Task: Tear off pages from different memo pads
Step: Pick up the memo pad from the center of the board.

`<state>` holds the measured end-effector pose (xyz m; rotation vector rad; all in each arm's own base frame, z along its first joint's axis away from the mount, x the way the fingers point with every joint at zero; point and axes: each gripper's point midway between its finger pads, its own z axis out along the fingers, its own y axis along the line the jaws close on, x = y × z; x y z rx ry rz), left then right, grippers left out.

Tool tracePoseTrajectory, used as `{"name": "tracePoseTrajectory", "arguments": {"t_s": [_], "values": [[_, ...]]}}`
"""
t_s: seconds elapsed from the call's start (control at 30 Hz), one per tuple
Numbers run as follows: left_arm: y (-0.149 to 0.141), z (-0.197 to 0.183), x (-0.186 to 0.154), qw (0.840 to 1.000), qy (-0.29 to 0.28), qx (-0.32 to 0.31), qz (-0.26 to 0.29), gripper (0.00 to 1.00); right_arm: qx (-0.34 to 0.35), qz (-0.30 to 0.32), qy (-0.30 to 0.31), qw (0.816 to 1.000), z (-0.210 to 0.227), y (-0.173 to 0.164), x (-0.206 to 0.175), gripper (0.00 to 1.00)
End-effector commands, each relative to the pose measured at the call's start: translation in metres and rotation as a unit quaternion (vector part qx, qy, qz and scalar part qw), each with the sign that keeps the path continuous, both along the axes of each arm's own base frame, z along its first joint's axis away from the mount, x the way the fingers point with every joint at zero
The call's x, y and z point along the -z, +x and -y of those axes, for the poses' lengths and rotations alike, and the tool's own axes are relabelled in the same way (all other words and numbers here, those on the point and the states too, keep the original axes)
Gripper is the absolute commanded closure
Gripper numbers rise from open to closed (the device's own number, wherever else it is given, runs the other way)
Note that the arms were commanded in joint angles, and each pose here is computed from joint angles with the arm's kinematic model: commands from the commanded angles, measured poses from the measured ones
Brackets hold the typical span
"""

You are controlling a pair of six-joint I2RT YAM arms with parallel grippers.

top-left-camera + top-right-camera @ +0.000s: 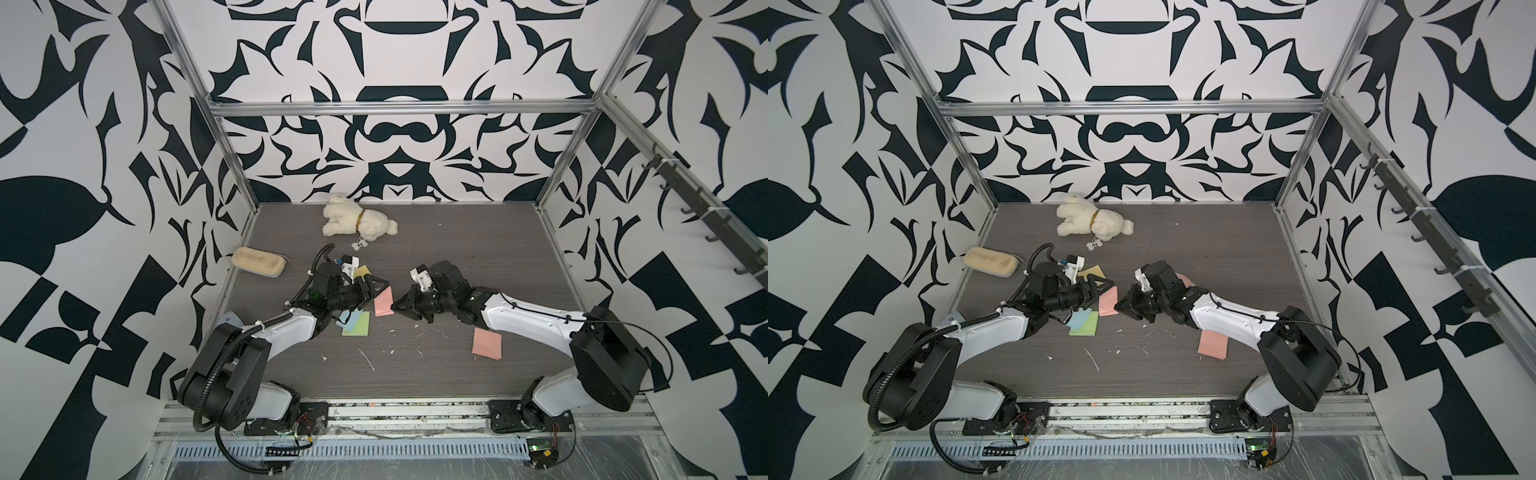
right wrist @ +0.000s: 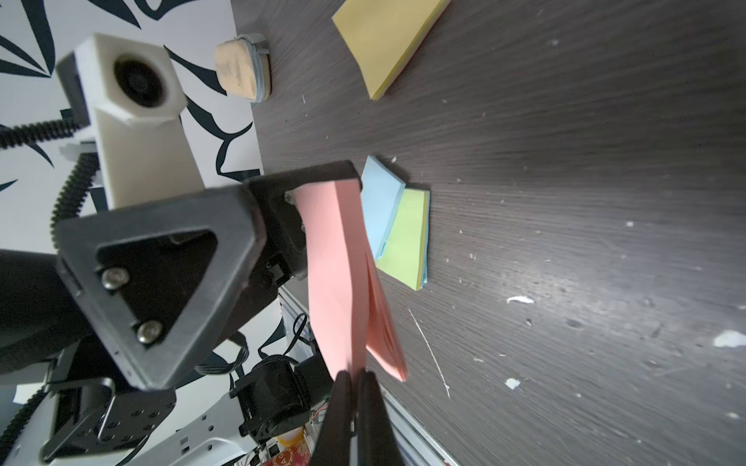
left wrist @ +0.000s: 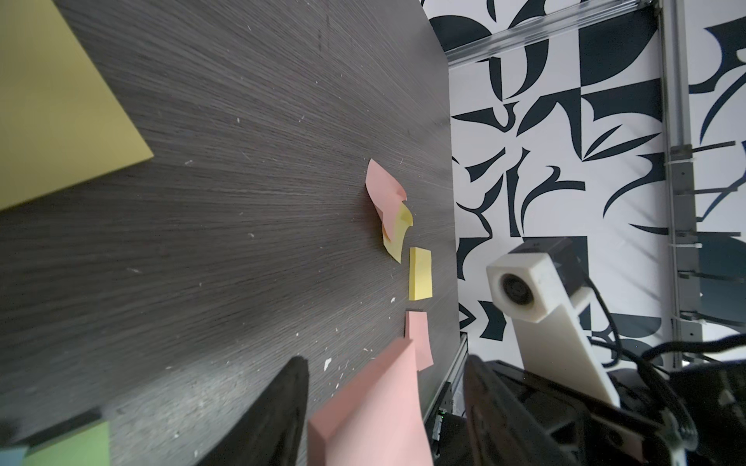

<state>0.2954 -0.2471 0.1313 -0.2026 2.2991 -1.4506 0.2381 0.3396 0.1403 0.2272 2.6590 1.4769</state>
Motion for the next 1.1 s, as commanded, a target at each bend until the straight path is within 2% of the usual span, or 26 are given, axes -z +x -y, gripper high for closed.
{"name": "tracePoseTrajectory", "arguments": {"t_s": [0.0, 0.13, 0.17, 0.33, 0.47, 0.77, 0.83, 0.93, 1.0, 1.07], "values": [[0.003, -0.003, -0.009, 1.0, -0.015, 0.004, 0.011, 0.47, -0.009, 0.019, 0.04, 0.999, -0.006, -0.001, -0.028, 1.0], [0.002, -0.004, -0.012, 1.0, -0.021, 0.012, 0.008, 0.65, -0.01, 0.017, 0.042, 0.999, -0.006, -0.002, -0.028, 1.0], [0.002, -0.003, -0.012, 1.0, -0.022, 0.015, 0.006, 0.67, -0.01, 0.018, 0.044, 0.999, -0.007, -0.002, -0.029, 1.0], [-0.004, 0.001, -0.017, 0.999, -0.03, 0.036, 0.007, 0.6, -0.012, 0.019, 0.049, 0.999, -0.009, -0.001, -0.032, 1.0], [-0.009, 0.002, -0.02, 0.998, -0.03, 0.05, 0.009, 0.64, -0.011, 0.018, 0.053, 0.998, -0.009, 0.0, -0.032, 1.0], [-0.006, -0.005, -0.02, 0.999, -0.026, 0.045, 0.001, 0.97, -0.02, 0.021, 0.043, 0.999, -0.007, -0.003, -0.031, 1.0], [-0.002, -0.011, -0.018, 0.999, -0.021, 0.032, -0.011, 1.0, -0.03, 0.034, 0.019, 0.999, -0.002, -0.005, -0.028, 0.98], [0.001, -0.021, -0.01, 0.999, 0.002, 0.009, -0.043, 1.0, -0.05, 0.091, -0.075, 0.992, 0.018, -0.005, -0.023, 0.83], [0.002, -0.025, -0.006, 0.998, 0.023, 0.0, -0.061, 1.0, -0.073, 0.136, -0.14, 0.978, 0.029, -0.006, -0.024, 0.73], [0.003, -0.029, -0.004, 0.996, 0.038, -0.01, -0.075, 1.0, -0.11, 0.191, -0.194, 0.956, 0.029, -0.012, -0.029, 0.67]]}}
